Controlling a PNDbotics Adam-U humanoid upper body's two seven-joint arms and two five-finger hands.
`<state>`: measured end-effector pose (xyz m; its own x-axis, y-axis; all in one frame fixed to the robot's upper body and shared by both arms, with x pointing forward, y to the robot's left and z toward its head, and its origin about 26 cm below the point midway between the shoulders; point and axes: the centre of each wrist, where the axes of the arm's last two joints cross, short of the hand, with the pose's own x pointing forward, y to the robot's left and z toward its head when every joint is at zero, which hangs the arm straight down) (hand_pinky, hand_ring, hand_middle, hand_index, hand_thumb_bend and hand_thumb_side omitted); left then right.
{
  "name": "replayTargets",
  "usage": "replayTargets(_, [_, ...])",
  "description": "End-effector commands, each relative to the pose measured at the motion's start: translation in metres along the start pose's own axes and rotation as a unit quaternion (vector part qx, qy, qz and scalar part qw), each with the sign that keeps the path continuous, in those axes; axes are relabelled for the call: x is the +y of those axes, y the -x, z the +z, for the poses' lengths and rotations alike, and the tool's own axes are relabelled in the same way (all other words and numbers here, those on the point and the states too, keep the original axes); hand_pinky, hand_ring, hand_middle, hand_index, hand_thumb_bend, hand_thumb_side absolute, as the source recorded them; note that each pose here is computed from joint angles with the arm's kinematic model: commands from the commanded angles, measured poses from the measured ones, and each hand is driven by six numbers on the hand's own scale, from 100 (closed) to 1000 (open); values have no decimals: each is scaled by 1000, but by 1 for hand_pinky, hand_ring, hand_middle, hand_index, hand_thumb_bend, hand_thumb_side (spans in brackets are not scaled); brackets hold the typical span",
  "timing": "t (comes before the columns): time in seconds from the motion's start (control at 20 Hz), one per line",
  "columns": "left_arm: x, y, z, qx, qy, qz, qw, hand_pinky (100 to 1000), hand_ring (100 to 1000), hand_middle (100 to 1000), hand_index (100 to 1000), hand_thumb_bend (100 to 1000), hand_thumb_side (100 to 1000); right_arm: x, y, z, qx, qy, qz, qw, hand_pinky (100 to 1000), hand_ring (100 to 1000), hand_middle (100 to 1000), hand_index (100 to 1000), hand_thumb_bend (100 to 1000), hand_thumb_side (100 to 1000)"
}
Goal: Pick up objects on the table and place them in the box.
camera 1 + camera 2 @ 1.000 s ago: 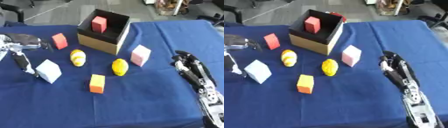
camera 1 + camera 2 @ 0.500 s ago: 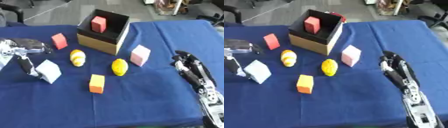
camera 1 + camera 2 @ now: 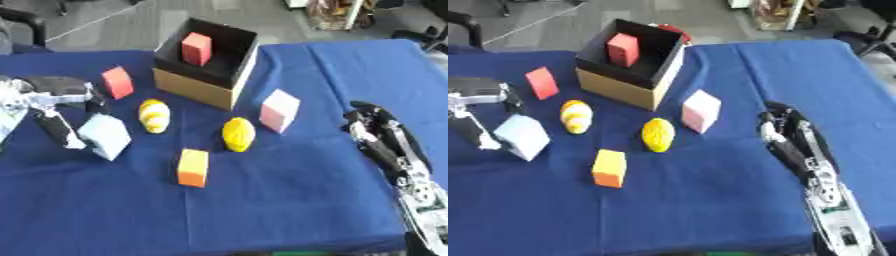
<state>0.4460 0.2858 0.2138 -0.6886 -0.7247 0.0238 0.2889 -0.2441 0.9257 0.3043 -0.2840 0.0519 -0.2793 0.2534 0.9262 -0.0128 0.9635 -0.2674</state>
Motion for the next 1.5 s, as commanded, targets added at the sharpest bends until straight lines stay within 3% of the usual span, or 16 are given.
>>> replayTargets(0.05, [43,-9,9,-45,-7,-48,998,778,636,471,568,324,167,-4,-4,-2,-7,-2,8,1000,735,621,656,821,100,411])
replayTargets(0.2, [63,-20,-11,-29,-70,-31,997,769,635,478,569,301,160,-3,-2,-1,-4,-5,6,1000,735,621,656,821,100,411])
replayTargets(0.4, [74,-36,-51,17,-147,-7,989,754,628,494,579,309,144,2,-4,-4,-8,-14,-1,1000,735,621,656,821,100,411])
replayTargets(0.7, [59,-54,-104,124,-244,55,960,736,617,526,625,207,142,8,-8,-9,-17,-29,-8,999,735,620,656,821,100,409])
replayTargets(0.8, [52,-57,-115,155,-267,81,948,736,626,576,673,190,143,8,-10,-11,-21,-32,-9,999,735,620,656,821,100,408])
replayTargets(1.0, [41,-63,-130,194,-288,120,930,736,640,630,728,146,232,10,-13,-15,-28,-36,-11,999,734,620,657,821,100,408])
replayTargets(1.2, [33,-65,-136,209,-290,139,924,774,712,758,877,164,439,10,-14,-16,-29,-36,-12,999,735,620,657,821,100,407])
replayTargets(1.25, [32,-65,-137,212,-291,141,922,786,732,785,907,175,515,10,-14,-16,-29,-36,-12,999,735,620,657,821,100,406])
replayTargets(1.5, [33,-60,-133,226,-309,150,912,811,768,853,949,303,699,9,-14,-16,-28,-34,-11,999,735,620,657,821,100,406])
